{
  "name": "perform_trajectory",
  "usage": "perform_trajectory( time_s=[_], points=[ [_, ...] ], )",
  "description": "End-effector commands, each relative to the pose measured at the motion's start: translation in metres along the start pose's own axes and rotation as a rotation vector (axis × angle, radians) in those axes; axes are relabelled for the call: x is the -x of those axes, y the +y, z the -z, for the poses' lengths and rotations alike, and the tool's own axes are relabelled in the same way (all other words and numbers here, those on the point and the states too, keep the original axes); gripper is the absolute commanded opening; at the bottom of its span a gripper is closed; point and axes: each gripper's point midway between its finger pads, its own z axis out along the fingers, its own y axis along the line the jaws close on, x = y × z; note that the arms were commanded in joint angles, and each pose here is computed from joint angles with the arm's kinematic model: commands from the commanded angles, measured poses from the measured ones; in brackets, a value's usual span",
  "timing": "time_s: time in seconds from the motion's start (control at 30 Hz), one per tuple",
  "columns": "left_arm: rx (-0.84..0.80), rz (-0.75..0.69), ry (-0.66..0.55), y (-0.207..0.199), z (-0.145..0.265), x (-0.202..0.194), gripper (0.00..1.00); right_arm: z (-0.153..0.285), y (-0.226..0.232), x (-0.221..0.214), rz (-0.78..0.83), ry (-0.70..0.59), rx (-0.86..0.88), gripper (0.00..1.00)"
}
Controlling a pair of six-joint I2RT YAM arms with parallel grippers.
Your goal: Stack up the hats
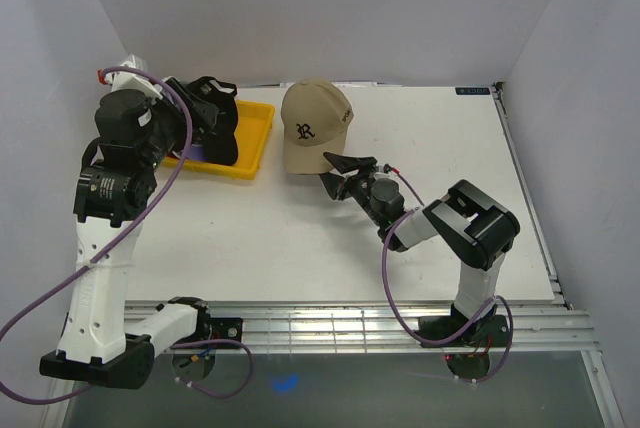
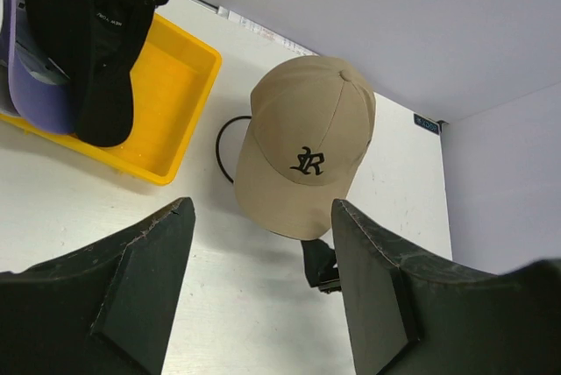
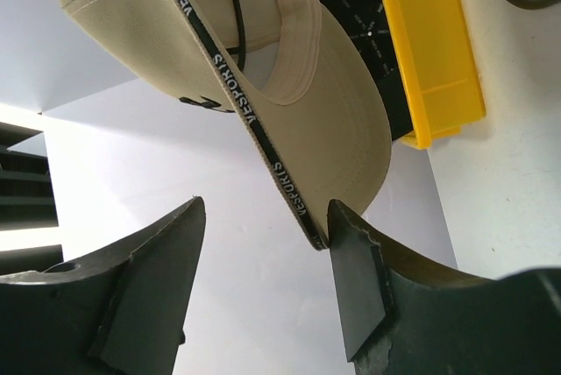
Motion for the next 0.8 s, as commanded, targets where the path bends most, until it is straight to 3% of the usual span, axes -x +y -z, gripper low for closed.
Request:
perform_trajectory(
  time_s=[0.0, 0.43, 0.67, 0.77],
  points=[
    [-0.003, -0.005, -0.023, 0.000, 0.006, 0.003, 0.74, 0.007, 0.002, -0.010, -0.017, 0.040, 0.011, 0.64],
    [0.006, -0.005, -0.020, 0.004, 0.006, 0.000, 0.74, 0.029, -0.053, 0.000, 0.001, 0.015, -0.211, 0.68],
    [0.021, -0.010, 0.003, 0.010, 0.002, -0.009, 0.74, 0.040, -0.059, 0.007, 0.092, 0.010, -0.271, 0.68],
    [0.046, -0.017, 0.003, 0.016, -0.001, -0.012, 0.75, 0.037, -0.036, 0.004, 0.187, 0.025, -0.245, 0.68]
  ],
)
